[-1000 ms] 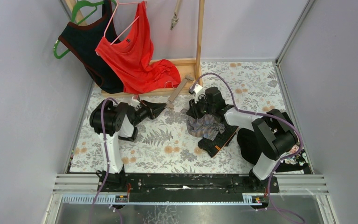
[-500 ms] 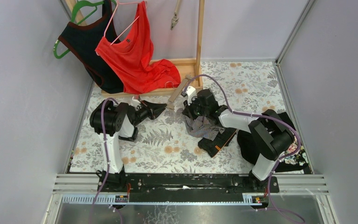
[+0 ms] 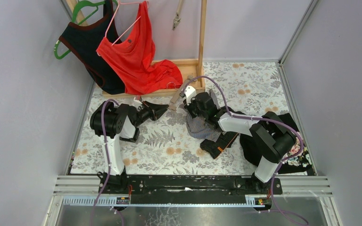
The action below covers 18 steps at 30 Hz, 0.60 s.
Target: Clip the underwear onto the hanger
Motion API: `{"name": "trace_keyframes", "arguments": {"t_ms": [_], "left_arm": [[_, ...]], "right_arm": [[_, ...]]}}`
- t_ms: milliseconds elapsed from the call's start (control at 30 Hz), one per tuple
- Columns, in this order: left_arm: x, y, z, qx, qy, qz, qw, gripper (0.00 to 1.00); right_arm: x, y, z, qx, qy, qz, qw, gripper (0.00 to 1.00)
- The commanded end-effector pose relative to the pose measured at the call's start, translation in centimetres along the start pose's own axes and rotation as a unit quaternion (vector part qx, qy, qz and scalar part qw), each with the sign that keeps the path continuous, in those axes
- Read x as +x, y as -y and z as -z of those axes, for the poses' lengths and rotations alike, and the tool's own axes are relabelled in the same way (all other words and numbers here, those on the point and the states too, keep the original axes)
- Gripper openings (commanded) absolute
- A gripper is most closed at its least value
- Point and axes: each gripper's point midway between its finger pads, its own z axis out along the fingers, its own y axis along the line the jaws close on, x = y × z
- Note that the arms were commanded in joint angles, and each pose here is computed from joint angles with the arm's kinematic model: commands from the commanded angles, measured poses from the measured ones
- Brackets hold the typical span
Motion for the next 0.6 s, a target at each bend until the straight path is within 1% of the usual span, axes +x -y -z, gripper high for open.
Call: {"name": "trace_keyframes", "arguments": {"t_ms": [0, 300, 567], "left_arm": [[0.7, 0.1, -0.2, -0.005, -0.018, -0.008, 1.0, 0.0], [0.6, 0.6, -0.4, 0.0, -0.017, -0.001, 1.0, 0.0], [0.6, 0.6, -0.5, 0.0, -0.017, 0.003, 1.0, 0.0]], "right_arm": [[-3.9, 1.2, 0.8, 0.044, 0.062, 0.022, 0.997, 0.0], [-4.8, 0.2, 0.5, 0.037, 0.08, 0.036, 0.995, 0.0], [-5.5, -1.6, 0.3, 0.01, 0.09, 0.046, 0.995, 0.0]]}}
